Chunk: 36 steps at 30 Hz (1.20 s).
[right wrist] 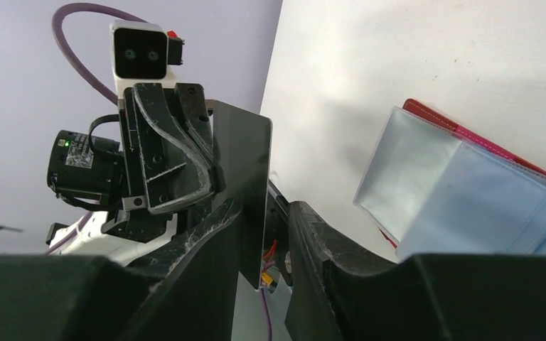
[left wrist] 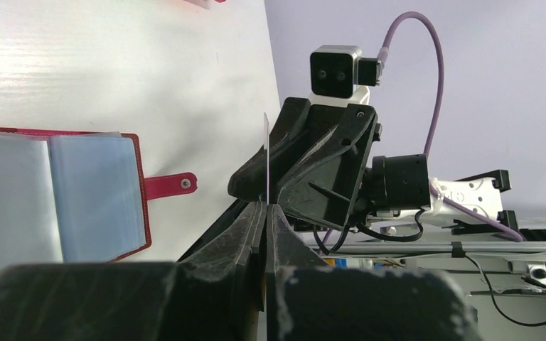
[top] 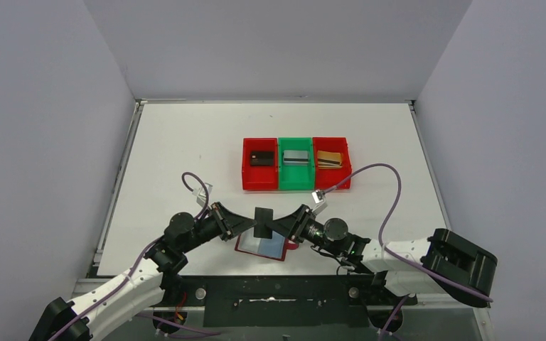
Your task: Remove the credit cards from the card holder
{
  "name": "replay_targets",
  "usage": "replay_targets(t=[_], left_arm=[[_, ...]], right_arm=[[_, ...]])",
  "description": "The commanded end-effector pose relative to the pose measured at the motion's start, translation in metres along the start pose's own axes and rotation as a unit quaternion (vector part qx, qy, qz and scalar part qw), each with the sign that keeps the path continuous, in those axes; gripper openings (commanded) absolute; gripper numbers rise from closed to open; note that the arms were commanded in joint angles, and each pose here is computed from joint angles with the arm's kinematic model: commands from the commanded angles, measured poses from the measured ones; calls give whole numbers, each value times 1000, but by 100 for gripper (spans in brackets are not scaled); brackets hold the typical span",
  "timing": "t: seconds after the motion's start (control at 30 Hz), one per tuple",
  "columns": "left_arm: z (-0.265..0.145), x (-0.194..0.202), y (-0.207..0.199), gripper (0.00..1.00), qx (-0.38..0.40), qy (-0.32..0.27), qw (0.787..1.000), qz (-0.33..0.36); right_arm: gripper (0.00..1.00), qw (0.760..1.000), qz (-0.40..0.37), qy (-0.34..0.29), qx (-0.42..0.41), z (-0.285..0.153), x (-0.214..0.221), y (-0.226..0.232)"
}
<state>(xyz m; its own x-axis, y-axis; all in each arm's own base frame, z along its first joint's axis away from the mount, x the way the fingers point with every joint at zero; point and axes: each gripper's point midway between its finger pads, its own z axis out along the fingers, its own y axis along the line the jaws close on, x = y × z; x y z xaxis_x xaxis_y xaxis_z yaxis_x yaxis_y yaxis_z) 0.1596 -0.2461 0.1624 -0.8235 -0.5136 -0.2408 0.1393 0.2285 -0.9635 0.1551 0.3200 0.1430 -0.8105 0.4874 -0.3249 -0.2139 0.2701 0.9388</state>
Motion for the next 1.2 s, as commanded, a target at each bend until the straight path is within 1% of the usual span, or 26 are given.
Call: replay_targets(t=[0.0, 0.37, 0.5, 0.6, 0.63, 0.67, 0.8, 0.87, 0.9, 0.97, 1.07, 1.13, 1.17], left_arm=[[0, -4, -20, 0, 42, -5, 999, 12], [0, -2, -14, 0, 35, -3, 999, 5], [0, -2, -13, 0, 30, -2, 1000, 2], [1, -1, -13, 0, 28, 3, 1000, 8], [1, -1, -13, 6, 26, 5, 1000, 12], [2, -1, -12, 16, 21, 6, 1000, 15], [2, -5, -7, 57, -12, 1, 999, 32], [1, -12, -3, 73, -41, -10, 998, 48], [-2, -14, 4, 79, -70, -12, 996, 54], [-8, -23, 11, 86, -113, -22, 990, 80], [-20, -39, 18, 87, -185, -31, 975, 123], [-30, -51, 28, 88, -242, -41, 959, 145], [-35, -61, 33, 88, -271, -54, 949, 153]], right_arm=[[29, 999, -5, -3, -49, 5, -4, 25], [20, 997, -10, 0, -74, 6, -5, 35], [11, 999, -21, 2, -44, 10, -5, 26], [3, 998, -22, -3, -52, 8, -7, 30], [2, 998, -23, -5, -54, 7, -8, 31], [0, 998, -25, -7, -54, 7, -9, 32], [0, 998, -33, -7, -44, 5, -10, 30], [0, 999, -37, -9, -32, 4, -11, 26], [0, 999, -41, -11, -20, 4, -12, 21], [0, 999, -51, -17, 2, 2, -15, 15], [0, 995, -77, -32, 57, -2, -25, 0], [0, 990, -102, -42, 92, -6, -34, -5], [0, 986, -115, -50, 110, -9, -39, -7]])
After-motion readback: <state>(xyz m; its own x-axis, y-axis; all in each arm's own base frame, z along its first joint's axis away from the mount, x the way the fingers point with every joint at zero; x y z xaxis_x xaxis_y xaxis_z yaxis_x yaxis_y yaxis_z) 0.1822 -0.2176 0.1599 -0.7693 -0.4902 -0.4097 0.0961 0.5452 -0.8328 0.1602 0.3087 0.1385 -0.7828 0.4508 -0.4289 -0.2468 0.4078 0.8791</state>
